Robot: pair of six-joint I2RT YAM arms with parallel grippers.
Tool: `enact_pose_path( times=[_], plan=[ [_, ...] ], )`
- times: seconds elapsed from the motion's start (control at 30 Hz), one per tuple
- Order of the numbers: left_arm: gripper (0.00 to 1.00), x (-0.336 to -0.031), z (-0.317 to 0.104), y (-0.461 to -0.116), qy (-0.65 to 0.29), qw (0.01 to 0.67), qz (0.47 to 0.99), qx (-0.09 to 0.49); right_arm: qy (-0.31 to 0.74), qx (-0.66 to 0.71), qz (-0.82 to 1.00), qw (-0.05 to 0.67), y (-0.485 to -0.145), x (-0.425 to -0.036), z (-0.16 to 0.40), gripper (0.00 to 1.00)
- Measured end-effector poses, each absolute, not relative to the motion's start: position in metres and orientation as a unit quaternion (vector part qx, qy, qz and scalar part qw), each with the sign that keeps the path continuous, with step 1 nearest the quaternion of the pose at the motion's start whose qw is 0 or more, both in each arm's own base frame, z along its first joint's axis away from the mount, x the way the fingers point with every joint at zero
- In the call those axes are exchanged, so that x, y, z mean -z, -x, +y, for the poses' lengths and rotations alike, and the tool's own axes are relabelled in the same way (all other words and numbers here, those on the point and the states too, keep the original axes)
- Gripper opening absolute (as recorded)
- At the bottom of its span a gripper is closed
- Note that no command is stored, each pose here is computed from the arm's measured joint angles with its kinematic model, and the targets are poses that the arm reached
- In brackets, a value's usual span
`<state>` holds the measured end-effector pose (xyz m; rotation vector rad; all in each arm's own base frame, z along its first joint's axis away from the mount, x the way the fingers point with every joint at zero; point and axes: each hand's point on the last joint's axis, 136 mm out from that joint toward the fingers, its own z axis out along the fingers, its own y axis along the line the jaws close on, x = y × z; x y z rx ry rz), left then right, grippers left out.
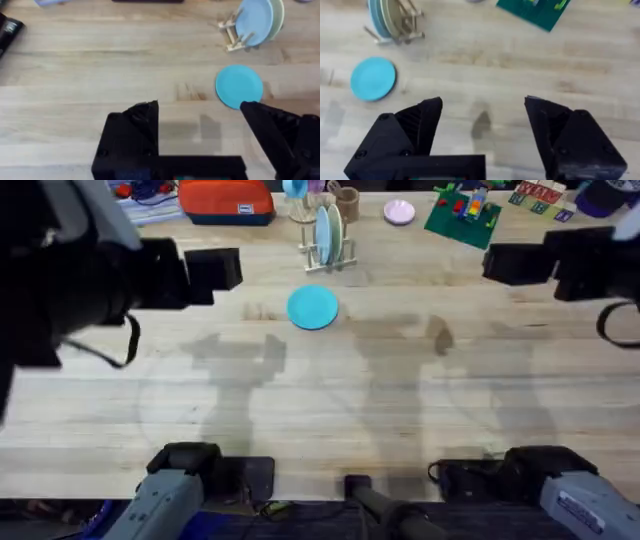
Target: Pick up the plates from the table one by one and place each into a slot on the dish rack.
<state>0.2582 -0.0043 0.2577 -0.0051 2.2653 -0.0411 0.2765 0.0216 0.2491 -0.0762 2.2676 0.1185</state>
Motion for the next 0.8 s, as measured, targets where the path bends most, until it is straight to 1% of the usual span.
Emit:
enact_pose_path(
  times=[0.1, 0.23, 0.37, 0.5, 0.7, 0.73, 0.77, 0.8],
  plan=[
    [0.993, -0.25, -0.008, -0.261, -0.001, 0.374, 0.927, 0.026, 0.034, -0.052, 0.922, 0.382, -0.283, -0.243, 0.025, 0.995],
    [0.994, -0.241, -0.01, -0.269, -0.001, 0.32, 0.947, 0.033, 0.039, -0.055, 0.934, 0.352, -0.296, -0.237, 0.029, 0.995],
    [0.993, -0.231, -0.011, -0.28, -0.001, 0.293, 0.956, 0.034, 0.043, -0.058, 0.939, 0.337, -0.303, -0.23, 0.033, 0.995],
    [0.994, -0.221, -0.011, -0.283, 0.0, 0.271, 0.962, 0.035, 0.044, -0.059, 0.939, 0.335, -0.304, -0.228, 0.034, 0.995],
    [0.994, -0.217, -0.012, -0.284, -0.001, 0.263, 0.964, 0.04, 0.044, -0.059, 0.939, 0.335, -0.304, -0.228, 0.034, 0.995],
    [0.981, -0.217, -0.013, -0.284, -0.001, 0.263, 0.964, 0.04, 0.044, -0.059, 0.939, 0.335, -0.304, -0.228, 0.034, 0.995],
    [0.892, -0.217, -0.013, -0.284, 0.0, 0.263, 0.964, 0.041, 0.044, -0.059, 0.939, 0.335, -0.304, -0.228, 0.034, 0.995],
    [0.756, -0.217, -0.013, -0.284, -0.001, 0.263, 0.964, 0.041, 0.044, -0.059, 0.939, 0.335, -0.304, -0.228, 0.034, 0.995]
  ],
)
